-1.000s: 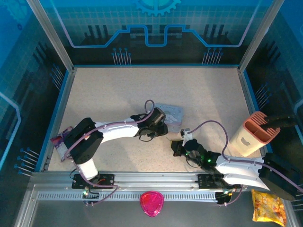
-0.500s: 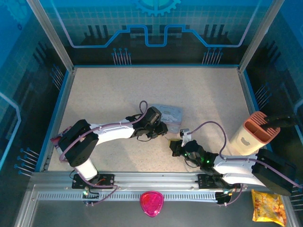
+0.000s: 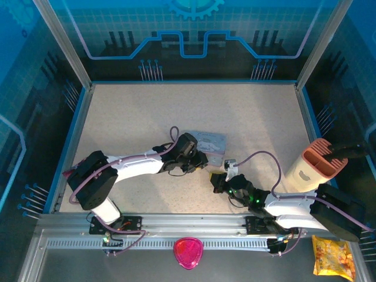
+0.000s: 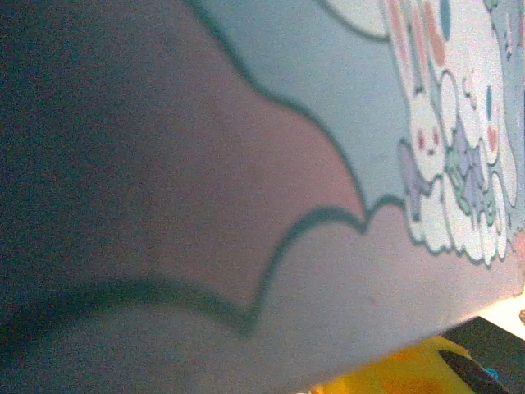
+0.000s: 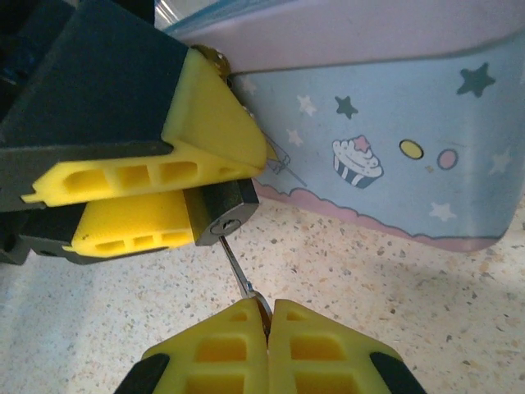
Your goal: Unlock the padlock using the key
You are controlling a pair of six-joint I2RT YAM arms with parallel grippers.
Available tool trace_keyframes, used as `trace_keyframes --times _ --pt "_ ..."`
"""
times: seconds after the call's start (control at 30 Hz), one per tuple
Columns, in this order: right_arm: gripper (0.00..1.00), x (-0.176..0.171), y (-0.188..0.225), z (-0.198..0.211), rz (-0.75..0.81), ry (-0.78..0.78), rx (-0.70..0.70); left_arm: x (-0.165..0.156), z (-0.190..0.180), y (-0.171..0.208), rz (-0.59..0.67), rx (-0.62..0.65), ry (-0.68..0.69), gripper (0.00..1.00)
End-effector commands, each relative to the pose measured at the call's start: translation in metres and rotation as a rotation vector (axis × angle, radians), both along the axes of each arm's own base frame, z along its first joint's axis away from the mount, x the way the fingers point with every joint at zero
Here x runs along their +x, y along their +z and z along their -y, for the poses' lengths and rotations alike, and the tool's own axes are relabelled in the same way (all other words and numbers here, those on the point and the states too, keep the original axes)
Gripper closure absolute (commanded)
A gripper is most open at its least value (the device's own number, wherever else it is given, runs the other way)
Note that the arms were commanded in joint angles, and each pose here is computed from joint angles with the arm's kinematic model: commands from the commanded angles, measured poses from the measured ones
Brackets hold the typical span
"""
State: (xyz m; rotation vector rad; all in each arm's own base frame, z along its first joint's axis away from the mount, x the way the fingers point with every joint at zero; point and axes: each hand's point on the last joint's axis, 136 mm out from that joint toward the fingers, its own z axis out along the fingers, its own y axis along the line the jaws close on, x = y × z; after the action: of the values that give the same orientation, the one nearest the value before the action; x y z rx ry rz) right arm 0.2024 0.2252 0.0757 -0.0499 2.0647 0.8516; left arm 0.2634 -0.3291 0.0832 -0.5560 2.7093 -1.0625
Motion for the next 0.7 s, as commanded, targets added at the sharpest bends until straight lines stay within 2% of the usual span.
trace_keyframes --times 0.0,0.67 --pt "1.0 0.0024 0.0091 -0.0004 0.021 -0.028 0.048 0.0017 0.004 0.0206 0.009 -0.095 0.018 0.9" --pt "1.0 0.0065 0.0176 0.0005 0.016 -0.07 0.113 0.005 0.0015 0.0291 0.01 -0.14 0.062 0.91"
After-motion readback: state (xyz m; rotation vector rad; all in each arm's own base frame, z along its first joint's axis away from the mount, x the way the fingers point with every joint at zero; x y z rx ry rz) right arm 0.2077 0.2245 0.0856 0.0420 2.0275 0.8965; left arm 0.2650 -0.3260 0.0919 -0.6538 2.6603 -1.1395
